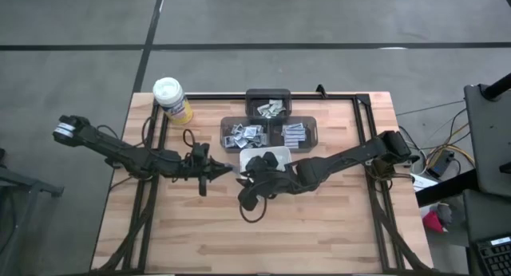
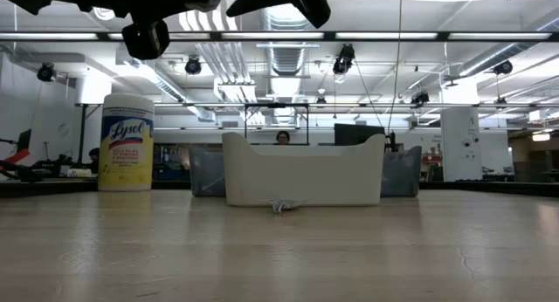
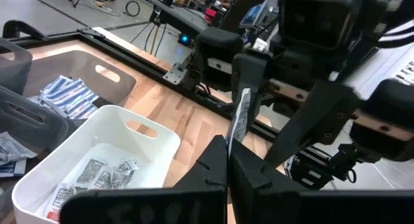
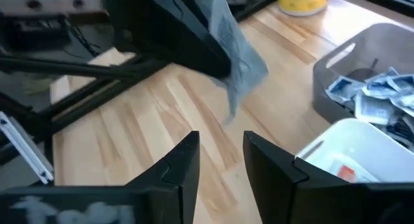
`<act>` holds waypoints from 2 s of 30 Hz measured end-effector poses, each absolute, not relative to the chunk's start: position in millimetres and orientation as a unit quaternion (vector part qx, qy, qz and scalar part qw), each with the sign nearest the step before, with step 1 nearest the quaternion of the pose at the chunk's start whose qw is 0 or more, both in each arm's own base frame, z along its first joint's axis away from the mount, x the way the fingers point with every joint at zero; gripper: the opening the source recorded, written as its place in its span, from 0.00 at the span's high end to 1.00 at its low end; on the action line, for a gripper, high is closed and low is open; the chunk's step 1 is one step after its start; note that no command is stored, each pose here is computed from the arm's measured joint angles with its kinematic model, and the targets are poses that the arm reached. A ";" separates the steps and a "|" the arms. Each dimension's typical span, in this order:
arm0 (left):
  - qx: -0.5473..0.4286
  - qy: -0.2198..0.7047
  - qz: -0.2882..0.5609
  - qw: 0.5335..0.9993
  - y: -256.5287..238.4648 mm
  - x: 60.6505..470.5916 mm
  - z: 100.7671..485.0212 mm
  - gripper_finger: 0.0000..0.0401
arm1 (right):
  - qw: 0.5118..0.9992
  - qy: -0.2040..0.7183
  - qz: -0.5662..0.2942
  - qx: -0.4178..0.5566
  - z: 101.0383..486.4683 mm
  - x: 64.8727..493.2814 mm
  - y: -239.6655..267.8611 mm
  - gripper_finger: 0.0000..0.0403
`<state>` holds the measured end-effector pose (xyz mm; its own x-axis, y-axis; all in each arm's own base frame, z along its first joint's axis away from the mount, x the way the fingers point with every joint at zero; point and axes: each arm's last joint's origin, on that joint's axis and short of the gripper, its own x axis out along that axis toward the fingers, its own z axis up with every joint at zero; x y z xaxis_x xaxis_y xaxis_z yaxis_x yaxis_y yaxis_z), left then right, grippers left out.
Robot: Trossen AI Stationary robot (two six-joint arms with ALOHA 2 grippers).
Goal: Pick & Place First Aid Supplies
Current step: Put the alcohol pad into the left black bin
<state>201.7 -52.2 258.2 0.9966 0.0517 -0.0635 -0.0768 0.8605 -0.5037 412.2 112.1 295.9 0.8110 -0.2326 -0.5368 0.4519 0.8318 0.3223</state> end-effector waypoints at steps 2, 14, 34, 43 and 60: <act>-0.260 0.022 0.033 0.965 -52.0 201.0 258.9 1.00 | 0.922 0.255 -0.190 0.222 294.9 410.2 111.5 0.71; -0.204 0.024 0.079 0.976 -33.4 201.4 258.5 1.00 | 0.879 0.377 -0.223 0.189 292.7 371.5 118.6 0.73; -0.118 0.186 0.190 0.957 25.2 241.6 280.7 1.00 | 0.881 0.448 -0.154 0.002 335.2 306.4 108.1 0.85; -0.086 0.286 0.217 0.930 47.3 291.6 271.4 1.00 | 0.902 0.412 -0.128 -0.012 354.3 254.8 87.4 0.85; -0.093 0.448 0.254 0.852 97.7 316.6 254.7 1.00 | 0.963 0.261 -0.043 0.048 318.6 160.6 52.4 0.87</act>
<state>316.6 97.7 254.7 0.4698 0.3488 -0.8110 -0.5163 0.8537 0.0681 160.6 52.4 318.6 0.8602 -0.0572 -0.5067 0.1070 0.9918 0.0697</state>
